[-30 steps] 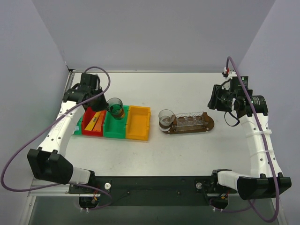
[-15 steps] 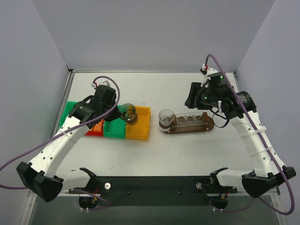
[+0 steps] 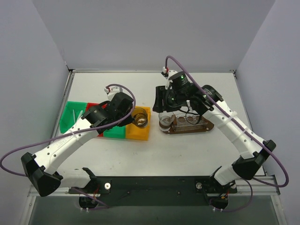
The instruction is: Prepare toiletry sets of a toothbrush and toothpaste on the tray
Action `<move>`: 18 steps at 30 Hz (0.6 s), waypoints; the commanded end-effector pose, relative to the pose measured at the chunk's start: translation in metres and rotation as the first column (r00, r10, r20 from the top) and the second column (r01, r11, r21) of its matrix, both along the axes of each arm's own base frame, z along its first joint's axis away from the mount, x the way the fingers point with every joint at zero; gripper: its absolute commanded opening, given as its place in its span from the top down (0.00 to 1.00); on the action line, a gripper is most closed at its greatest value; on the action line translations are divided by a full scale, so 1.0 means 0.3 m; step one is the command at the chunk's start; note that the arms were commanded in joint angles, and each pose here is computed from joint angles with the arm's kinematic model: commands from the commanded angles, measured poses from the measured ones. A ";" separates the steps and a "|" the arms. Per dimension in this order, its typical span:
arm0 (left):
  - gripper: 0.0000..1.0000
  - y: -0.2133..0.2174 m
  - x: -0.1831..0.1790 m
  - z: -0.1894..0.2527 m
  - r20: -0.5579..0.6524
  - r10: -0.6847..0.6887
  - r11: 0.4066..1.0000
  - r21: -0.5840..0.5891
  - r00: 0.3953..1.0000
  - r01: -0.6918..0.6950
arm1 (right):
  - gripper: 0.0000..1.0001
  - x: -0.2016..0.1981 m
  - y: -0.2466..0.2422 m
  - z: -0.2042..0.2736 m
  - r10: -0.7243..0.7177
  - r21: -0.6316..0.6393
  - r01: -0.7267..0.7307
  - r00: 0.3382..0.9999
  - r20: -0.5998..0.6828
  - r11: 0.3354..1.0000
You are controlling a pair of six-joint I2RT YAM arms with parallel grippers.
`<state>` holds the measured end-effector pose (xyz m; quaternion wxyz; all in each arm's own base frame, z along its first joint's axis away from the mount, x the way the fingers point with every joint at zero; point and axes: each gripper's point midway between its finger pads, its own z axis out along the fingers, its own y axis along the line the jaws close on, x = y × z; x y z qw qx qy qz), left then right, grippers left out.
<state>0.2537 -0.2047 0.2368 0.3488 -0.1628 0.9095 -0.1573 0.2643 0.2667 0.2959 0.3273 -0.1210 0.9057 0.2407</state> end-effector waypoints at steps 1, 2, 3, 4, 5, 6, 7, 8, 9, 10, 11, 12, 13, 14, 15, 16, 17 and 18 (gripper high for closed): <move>1.00 -0.094 0.069 0.164 0.127 0.057 0.986 -0.160 0.990 -0.036 | 0.55 -0.018 0.096 -0.002 0.065 0.018 -0.065 0.998 -0.019 0.998; 1.00 -0.099 0.069 0.162 0.125 0.055 0.987 -0.159 0.991 -0.035 | 0.55 -0.029 0.110 -0.009 0.087 0.006 -0.087 0.996 -0.015 0.996; 1.00 -0.104 0.069 0.155 0.121 0.051 0.987 -0.155 0.991 -0.032 | 0.55 -0.032 0.116 -0.013 0.093 0.000 -0.093 0.995 -0.018 0.996; 1.00 -0.116 0.066 0.156 0.124 0.049 0.987 -0.159 0.991 -0.029 | 0.55 -0.031 0.122 -0.026 0.095 -0.012 -0.096 0.995 -0.034 0.995; 1.00 -0.121 0.064 0.157 0.127 0.049 0.987 -0.161 0.991 -0.028 | 0.55 -0.035 0.124 -0.036 0.096 -0.021 -0.097 0.994 -0.047 0.995; 1.00 -0.128 0.062 0.159 0.130 0.046 0.986 -0.162 0.990 -0.024 | 0.55 -0.038 0.123 -0.046 0.099 -0.032 -0.101 0.993 -0.057 0.994; 1.00 -0.133 0.060 0.164 0.136 0.046 0.986 -0.165 0.990 -0.023 | 0.55 -0.039 0.117 -0.068 0.096 -0.057 -0.100 0.993 -0.075 0.993; 1.00 -0.136 0.058 0.165 0.140 0.046 0.987 -0.160 0.989 -0.023 | 0.55 -0.041 0.111 -0.082 0.091 -0.077 -0.098 0.993 -0.081 0.992; 1.00 -0.140 0.058 0.167 0.142 0.047 0.987 -0.161 0.989 -0.023 | 0.56 -0.050 0.102 -0.095 0.098 -0.103 -0.107 0.991 -0.088 0.989; 1.00 -0.141 0.057 0.164 0.140 0.046 0.987 -0.160 0.989 -0.023 | 0.56 -0.044 0.092 -0.109 0.087 -0.132 -0.097 0.993 -0.082 0.986; 1.00 -0.143 0.056 0.169 0.142 0.046 0.986 -0.164 0.989 -0.022 | 0.57 -0.043 0.087 -0.116 0.087 -0.149 -0.098 0.993 -0.079 0.984; 1.00 -0.150 0.056 0.171 0.144 0.042 0.986 -0.168 0.989 -0.017 | 0.57 -0.048 0.081 -0.129 0.094 -0.172 -0.107 0.992 -0.081 0.979; 1.00 -0.153 0.056 0.172 0.145 0.040 0.985 -0.170 0.989 -0.015 | 0.57 -0.041 0.076 -0.140 0.087 -0.191 -0.101 0.993 -0.079 0.976; 1.00 -0.156 0.055 0.178 0.147 0.038 0.984 -0.176 0.988 -0.012 | 0.57 -0.043 0.078 -0.144 0.093 -0.200 -0.107 0.993 -0.077 0.974; 1.00 -0.160 0.056 0.181 0.149 0.037 0.984 -0.178 0.988 -0.010 | 0.58 -0.045 0.076 -0.153 0.097 -0.212 -0.112 0.992 -0.080 0.971; 1.00 -0.164 0.055 0.184 0.151 0.033 0.984 -0.179 0.988 -0.006 | 0.59 -0.041 0.079 -0.162 0.099 -0.220 -0.116 0.992 -0.083 0.969; 1.00 -0.165 0.054 0.184 0.150 0.032 0.984 -0.178 0.988 -0.004 | 0.61 -0.039 0.078 -0.166 0.098 -0.228 -0.115 0.992 -0.083 0.967; 1.00 -0.173 0.051 0.183 0.149 0.026 0.984 -0.178 0.989 0.001 | 0.62 -0.036 0.078 -0.170 0.105 -0.237 -0.121 0.991 -0.079 0.964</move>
